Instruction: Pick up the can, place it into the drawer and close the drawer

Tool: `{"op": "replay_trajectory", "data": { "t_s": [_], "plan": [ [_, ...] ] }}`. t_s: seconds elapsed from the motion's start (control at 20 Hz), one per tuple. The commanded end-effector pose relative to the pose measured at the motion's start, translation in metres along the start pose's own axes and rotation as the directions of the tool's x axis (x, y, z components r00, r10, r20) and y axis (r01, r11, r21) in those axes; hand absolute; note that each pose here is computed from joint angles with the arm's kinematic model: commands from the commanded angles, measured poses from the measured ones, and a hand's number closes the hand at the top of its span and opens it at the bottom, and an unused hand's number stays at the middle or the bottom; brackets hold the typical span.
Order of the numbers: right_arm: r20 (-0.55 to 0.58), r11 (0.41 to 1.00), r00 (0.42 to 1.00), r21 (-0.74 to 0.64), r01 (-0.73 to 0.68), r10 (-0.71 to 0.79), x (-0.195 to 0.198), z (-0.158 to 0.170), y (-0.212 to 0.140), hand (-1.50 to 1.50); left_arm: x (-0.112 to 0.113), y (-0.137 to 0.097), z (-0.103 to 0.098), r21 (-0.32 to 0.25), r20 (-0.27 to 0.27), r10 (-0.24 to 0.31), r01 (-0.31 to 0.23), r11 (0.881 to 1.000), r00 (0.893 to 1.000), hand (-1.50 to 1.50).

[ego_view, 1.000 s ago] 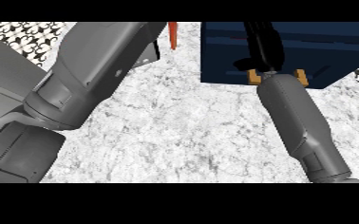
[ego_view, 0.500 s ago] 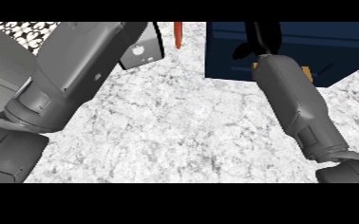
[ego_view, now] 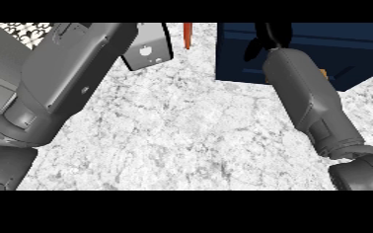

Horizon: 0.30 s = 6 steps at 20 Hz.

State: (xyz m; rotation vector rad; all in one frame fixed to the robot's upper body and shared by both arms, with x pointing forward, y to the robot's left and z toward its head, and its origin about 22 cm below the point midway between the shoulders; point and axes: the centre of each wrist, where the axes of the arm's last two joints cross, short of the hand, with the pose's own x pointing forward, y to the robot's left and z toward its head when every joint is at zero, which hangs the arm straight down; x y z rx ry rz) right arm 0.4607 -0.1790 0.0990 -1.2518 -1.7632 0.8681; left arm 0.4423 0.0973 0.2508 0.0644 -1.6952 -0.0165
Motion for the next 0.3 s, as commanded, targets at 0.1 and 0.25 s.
{"op": "replay_trajectory", "data": {
  "t_s": [0.1,0.25],
  "plan": [
    [0.048,0.975,0.984,-0.13,0.178,-0.173,0.024,-0.041,-0.041,-1.5,-0.005,0.024,0.002,0.003,0.006,-0.014,0.014,1.0,1.0,-1.5],
    [0.037,0.976,0.983,-0.116,0.183,-0.179,0.028,-0.025,-0.019,-1.5,-0.001,0.023,0.01,-0.015,0.011,0.016,-0.015,1.0,1.0,-1.5]
  ]
}}
